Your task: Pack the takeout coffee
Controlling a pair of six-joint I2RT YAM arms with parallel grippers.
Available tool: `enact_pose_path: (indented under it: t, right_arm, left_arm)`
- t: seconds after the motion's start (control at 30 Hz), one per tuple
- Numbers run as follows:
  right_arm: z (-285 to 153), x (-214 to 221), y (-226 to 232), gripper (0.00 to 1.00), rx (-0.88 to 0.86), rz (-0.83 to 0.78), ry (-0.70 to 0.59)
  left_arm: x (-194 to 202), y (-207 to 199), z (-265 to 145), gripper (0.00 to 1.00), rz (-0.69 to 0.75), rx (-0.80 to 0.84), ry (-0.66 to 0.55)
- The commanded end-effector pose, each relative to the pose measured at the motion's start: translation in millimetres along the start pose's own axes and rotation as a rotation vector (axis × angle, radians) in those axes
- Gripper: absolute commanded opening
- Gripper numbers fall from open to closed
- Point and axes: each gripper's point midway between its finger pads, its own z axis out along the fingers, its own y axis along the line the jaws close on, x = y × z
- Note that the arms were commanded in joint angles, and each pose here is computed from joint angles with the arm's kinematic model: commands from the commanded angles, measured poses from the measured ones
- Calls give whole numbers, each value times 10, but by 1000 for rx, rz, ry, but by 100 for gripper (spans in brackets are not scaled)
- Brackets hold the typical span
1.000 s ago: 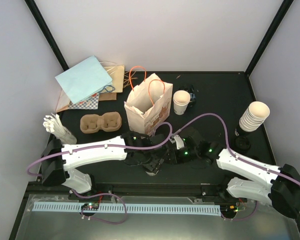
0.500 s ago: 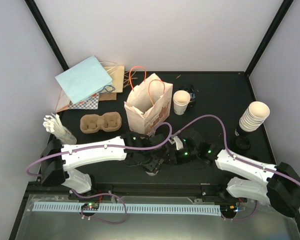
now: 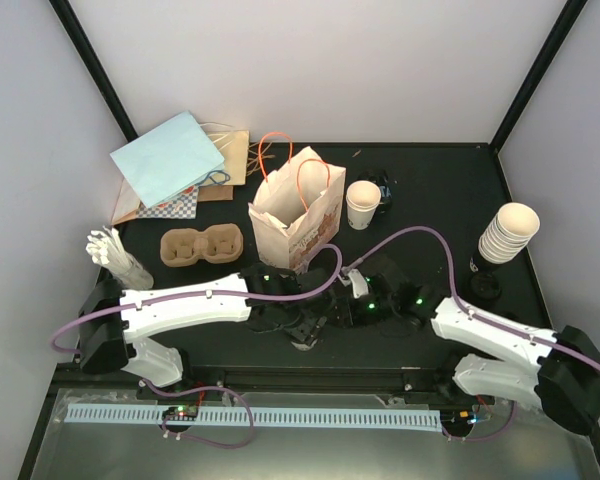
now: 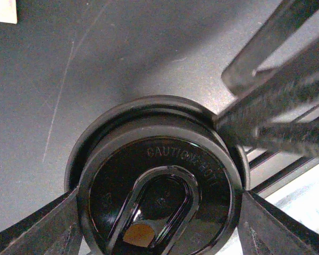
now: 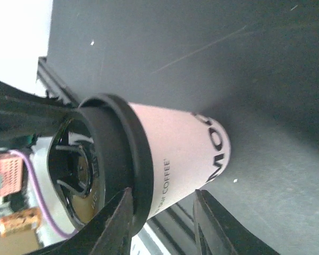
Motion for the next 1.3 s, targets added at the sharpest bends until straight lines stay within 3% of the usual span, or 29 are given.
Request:
enact_pose_path:
  t: [0.0,0.27,0.53,0.93,1.03,1.13,1.27]
  right_arm:
    - [-257,-204,-66,34,151,-33,-89]
    - [-791,-432,-273,36,296,-39,-205]
    - [-1046,-472,-460,36,346,-16,-254]
    - [-1298,-520,-401,37,407,-55,-303]
    - [-1332,-526,-380,45,417,-71,-300]
    - [-1362,-529,-401,50,459,-74,-265]
    - [-1425,-581,-386,58,492,-97,-266]
  left_arm:
    - [30,-19,162,76,14,-9,29]
    - [-197,-53,-16,76,28,-14,-19]
    - [-474,-137,-168,76,52,-7,-68]
    - [-975,-86,175,75,82,-23,-39]
    - [-989,-102,213,80,90,-19,-27]
    - [-974,-114,194,92,86,-11,-16]
    - [-1067,-108,-116,99,71,-8,-75]
